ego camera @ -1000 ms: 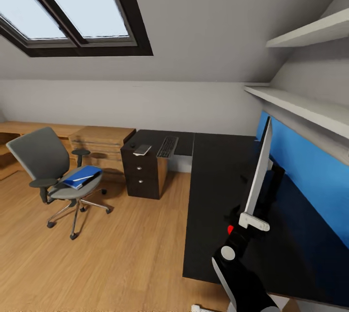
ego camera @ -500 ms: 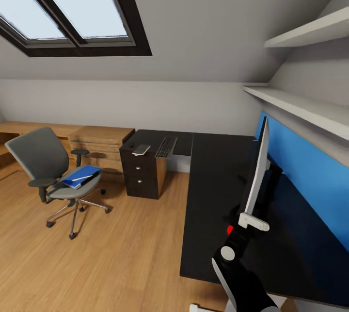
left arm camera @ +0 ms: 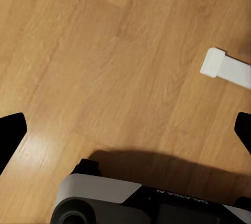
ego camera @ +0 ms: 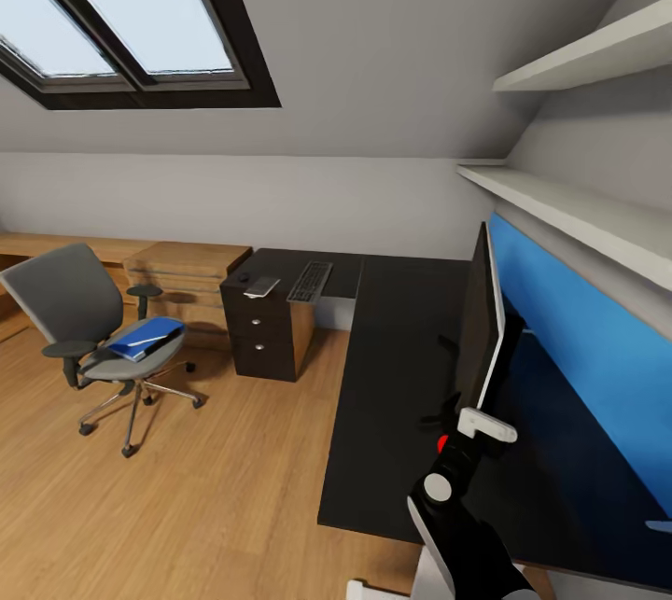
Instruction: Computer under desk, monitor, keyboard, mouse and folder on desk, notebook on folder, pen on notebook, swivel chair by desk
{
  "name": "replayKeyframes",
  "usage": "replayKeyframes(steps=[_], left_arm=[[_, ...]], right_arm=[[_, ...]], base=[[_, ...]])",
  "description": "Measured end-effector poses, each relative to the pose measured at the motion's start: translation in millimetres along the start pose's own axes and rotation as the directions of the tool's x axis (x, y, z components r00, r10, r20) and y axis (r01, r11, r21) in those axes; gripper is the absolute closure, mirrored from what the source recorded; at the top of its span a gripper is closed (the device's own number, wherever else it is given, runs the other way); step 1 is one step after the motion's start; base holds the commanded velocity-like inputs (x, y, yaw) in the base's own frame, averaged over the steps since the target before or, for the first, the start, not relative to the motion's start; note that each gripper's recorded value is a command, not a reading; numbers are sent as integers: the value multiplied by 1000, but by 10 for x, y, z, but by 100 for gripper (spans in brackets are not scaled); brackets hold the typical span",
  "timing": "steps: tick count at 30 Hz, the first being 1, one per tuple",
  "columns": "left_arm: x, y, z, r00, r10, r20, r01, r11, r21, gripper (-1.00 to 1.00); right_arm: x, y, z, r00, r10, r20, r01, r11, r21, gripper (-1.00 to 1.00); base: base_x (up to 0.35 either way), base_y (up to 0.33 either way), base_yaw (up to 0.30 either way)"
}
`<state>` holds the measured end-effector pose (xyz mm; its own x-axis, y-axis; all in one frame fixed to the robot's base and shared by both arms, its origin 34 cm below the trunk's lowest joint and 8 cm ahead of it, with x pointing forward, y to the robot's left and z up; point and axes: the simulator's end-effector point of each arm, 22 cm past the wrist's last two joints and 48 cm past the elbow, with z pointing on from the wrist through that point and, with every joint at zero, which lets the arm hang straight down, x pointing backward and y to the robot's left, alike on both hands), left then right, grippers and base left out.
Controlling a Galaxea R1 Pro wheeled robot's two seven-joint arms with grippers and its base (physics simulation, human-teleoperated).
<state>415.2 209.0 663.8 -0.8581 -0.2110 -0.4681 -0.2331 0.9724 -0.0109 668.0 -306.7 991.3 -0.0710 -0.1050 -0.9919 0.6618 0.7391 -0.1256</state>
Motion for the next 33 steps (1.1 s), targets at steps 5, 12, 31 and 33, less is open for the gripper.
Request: replayKeyframes(steps=[5, 12, 31, 33], left_arm=[[0, 1, 0, 1000, 0, 0, 0, 1000, 0, -100], [-3, 18, 4, 1000, -2, 0, 2, 1000, -5, -100], [-4, 22, 4, 1000, -2, 0, 2, 1000, -4, -100], [-4, 22, 4, 1000, -2, 0, 2, 1000, -4, -100]], right_arm=[[-18, 40, -18, 1000, -7, 9, 7, 1000, -13, -100], [-38, 120, -61, 1000, -12, 21, 13, 999, -37, -100], [-65, 489, -329, 997, -46, 63, 55, 987, -149, -100], [-63, 487, -328, 997, -47, 64, 56, 987, -149, -100]], base=[[0, -2, 0], [-111, -23, 0], [-29, -47, 0], [-28, -79, 0]])
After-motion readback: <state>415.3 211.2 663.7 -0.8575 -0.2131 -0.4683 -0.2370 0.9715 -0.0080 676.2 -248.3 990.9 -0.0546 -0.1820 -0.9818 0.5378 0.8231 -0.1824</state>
